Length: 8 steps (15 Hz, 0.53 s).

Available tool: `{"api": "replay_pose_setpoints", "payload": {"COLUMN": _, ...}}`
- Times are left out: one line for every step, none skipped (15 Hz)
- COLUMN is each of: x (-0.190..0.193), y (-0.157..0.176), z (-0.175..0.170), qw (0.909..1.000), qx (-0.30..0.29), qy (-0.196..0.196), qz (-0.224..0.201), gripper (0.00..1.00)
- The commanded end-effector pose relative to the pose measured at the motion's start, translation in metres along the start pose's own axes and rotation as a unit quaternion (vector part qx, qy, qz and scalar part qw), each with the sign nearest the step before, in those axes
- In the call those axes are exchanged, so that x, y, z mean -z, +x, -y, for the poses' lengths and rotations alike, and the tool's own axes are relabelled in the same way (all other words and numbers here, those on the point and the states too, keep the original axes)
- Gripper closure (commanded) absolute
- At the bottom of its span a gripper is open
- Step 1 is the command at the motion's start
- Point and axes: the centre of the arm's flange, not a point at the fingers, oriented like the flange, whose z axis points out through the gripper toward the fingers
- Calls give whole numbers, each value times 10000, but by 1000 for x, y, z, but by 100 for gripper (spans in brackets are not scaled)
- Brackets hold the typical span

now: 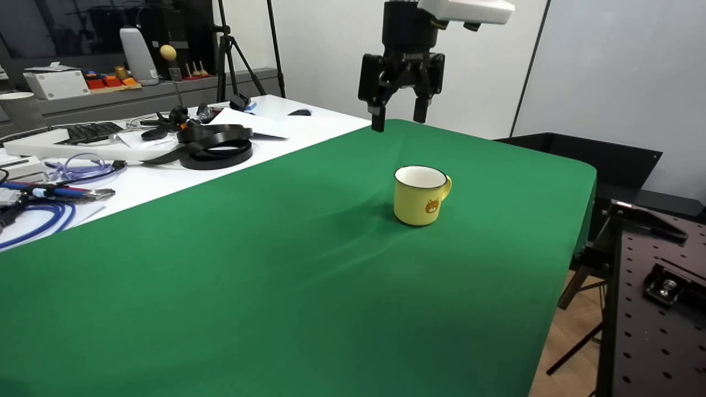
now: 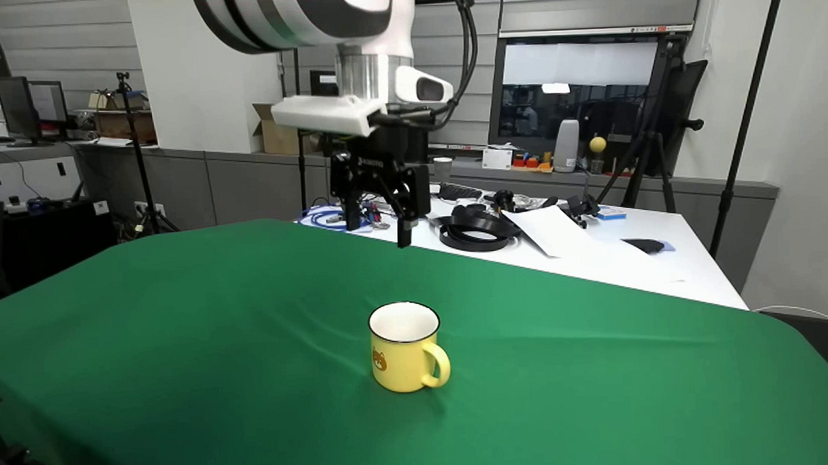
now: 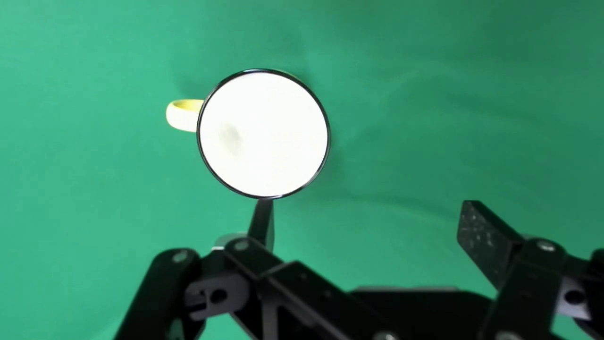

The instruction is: Move the mug to the left.

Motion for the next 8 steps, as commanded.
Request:
{"api": "replay_pose_setpoints", "payload": {"x": -32, "y": -6, "z": -18, "qw": 9999, "qx": -98, "qy": 50, "qz": -51, "gripper": 0}}
{"api": "replay_pose_setpoints", "payload": {"x": -41, "y": -10, "z": -21, "qw": 9999, "qx": -147, "qy": 47, "qz": -30, "gripper": 0}}
{"api": "replay_pose_setpoints", "payload": {"x": -48, "y": -12, "z": -24, "qw": 9998, "qx": -180, "qy": 58, "qz": -19, "gripper": 0}}
{"api": "replay_pose_setpoints", "payload": {"x": -55, "y": -13, "z": -27, "qw": 9997, "qx": -231, "qy": 61, "qz": 5, "gripper": 0}}
{"api": "replay_pose_setpoints", "payload": {"x": -62, "y": -20, "z": -31, "qw": 9996, "qx": -264, "qy": 82, "qz": 19, "gripper": 0}}
{"api": "replay_pose_setpoints", "payload": {"x": -68, "y": -25, "z": -34, "qw": 9996, "qx": -273, "qy": 66, "qz": 33, "gripper": 0}}
{"api": "replay_pose_setpoints", "payload": {"x": -72, "y": -28, "z": -35, "qw": 9995, "qx": -282, "qy": 92, "qz": 47, "gripper": 0}}
{"api": "replay_pose_setpoints", "payload": {"x": -76, "y": -30, "z": -37, "qw": 9995, "qx": -284, "qy": 82, "qz": 74, "gripper": 0}}
